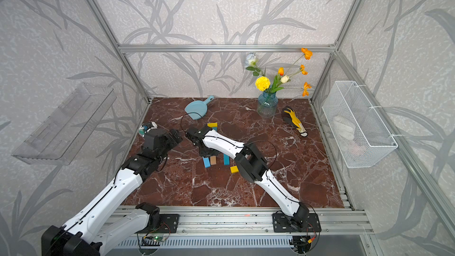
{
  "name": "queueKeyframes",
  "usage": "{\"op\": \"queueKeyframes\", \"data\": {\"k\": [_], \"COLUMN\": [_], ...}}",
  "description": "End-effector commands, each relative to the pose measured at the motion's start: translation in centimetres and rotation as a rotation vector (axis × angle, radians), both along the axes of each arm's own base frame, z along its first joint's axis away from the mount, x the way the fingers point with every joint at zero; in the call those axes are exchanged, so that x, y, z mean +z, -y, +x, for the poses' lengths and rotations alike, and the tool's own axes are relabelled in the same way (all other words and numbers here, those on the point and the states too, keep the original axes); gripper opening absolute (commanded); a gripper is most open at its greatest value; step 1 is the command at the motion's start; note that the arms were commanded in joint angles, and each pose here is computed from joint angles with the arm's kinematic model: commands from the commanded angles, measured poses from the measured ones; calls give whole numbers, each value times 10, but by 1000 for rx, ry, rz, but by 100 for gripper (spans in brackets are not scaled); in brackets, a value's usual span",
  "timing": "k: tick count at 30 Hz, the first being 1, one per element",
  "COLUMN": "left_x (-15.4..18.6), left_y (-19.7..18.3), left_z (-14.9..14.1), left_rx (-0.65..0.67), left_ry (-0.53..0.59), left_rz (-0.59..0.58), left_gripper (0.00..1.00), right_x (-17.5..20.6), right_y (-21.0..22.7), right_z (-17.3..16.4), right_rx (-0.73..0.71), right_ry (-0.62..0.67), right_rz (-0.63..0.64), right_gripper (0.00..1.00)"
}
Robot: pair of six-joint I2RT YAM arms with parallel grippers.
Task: Assemble a giraffe with building blocks
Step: Assemble the building block at the center of the board.
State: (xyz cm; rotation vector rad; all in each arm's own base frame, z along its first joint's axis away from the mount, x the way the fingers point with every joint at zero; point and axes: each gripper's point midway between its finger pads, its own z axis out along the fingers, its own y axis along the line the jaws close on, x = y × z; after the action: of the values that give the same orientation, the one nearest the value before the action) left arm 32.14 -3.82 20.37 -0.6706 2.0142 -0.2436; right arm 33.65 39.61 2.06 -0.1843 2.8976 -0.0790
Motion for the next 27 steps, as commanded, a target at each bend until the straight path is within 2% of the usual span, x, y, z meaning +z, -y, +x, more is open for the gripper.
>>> {"op": "queueKeyframes", "data": {"k": [1, 27], "left_x": [1, -3], "left_y": [1, 2], "left_z": [-1, -1], "left_rx": [-12, -15], "left_ry": [0, -5], "left_rz": [10, 11], "left_gripper": [95, 95], "right_x": [-2, -7], "right_y": [3, 2], "right_z": [8, 34], "right_rx": [-29, -69], "right_ry": [-4, 5], "right_rz": [-9, 26], "right_gripper": [32, 31]}}
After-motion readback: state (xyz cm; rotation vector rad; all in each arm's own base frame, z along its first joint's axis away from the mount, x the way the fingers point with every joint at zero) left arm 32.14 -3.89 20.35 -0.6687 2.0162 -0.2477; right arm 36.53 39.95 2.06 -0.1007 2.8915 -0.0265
